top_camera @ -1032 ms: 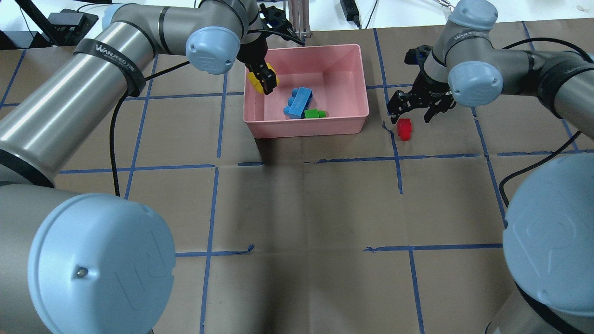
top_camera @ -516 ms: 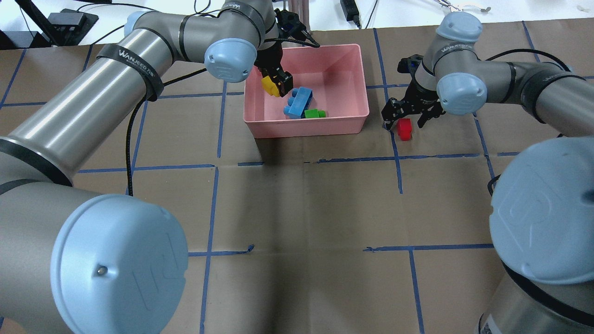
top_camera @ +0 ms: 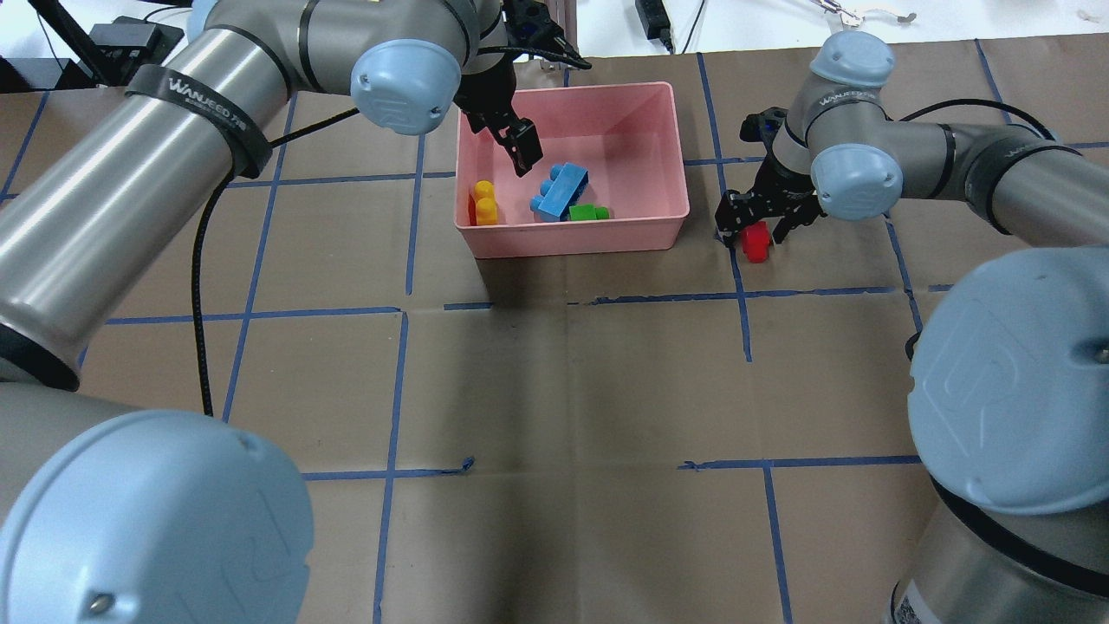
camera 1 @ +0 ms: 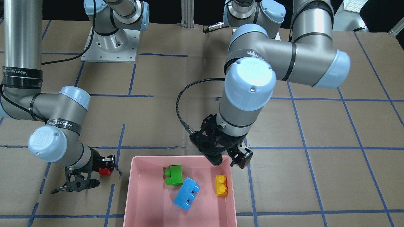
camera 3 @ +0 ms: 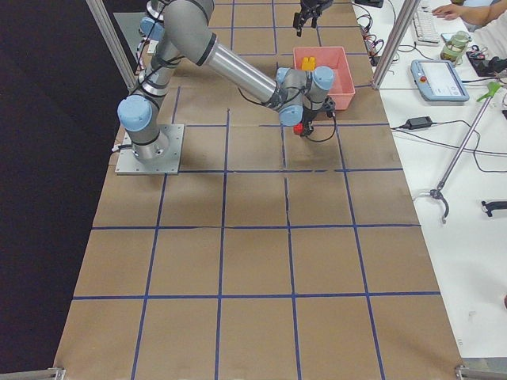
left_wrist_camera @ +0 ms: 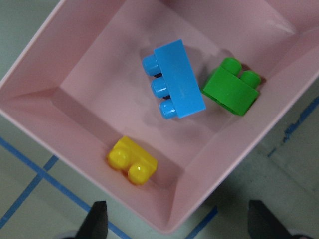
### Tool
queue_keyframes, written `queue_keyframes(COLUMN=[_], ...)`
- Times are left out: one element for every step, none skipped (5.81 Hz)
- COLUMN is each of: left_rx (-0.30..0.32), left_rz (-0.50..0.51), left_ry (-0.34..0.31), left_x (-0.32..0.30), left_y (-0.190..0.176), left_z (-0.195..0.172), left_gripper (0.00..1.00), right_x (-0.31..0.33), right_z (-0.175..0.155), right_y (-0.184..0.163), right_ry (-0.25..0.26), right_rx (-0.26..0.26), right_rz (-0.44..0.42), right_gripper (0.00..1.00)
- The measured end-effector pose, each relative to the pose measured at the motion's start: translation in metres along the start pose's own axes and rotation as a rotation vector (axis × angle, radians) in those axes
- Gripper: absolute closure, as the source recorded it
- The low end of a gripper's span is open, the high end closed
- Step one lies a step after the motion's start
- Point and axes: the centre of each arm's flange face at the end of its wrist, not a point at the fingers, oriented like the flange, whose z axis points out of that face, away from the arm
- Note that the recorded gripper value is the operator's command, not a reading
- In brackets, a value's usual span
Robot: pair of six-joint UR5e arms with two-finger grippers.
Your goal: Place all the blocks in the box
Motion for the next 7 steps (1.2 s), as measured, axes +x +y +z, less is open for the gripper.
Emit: queue_keyframes(left_rx=[-0.005, -0.022, -0.044, -0.057, -0.067, -0.072, -0.066], left_rz=[-0.035, -0.067, -0.136, -0.234, -0.369, -0.531, -0.686], left_ry=[0.008, 0.017, 0.033, 0.044, 0.045, 0.038, 0.026], left_x=[-0.006, -0.006, -0.012, -0.012, -0.004, 0.002, 0.007], left_y=[0.027, 0.057, 0.100, 0.138, 0.161, 0.171, 0.175], left_z=[-0.028, -0.048, -0.058, -0.062, -0.064, -0.066, -0.072], left_gripper=[0.00, 0.00, 0.00, 0.00, 0.00, 0.00, 0.00], right_x=[0.003, 0.005, 0.005, 0.000, -0.018, -0.051, -0.100], right_z=[-0.005, -0.020, -0.053, -0.098, -0.139, -0.163, -0.167], right_y=[-0.001, -0.003, -0.005, -0.004, -0.008, -0.013, -0.017], right_ry=[0.030, 0.049, 0.062, 0.064, 0.063, 0.066, 0.056], right_rx=[-0.001, 0.014, 0.029, 0.030, 0.036, 0.049, 0.060], right_rz=[-0.025, -0.039, -0.044, -0.046, -0.053, -0.044, 0.006], right_gripper=[0.74, 0.74, 0.73, 0.72, 0.71, 0.71, 0.71])
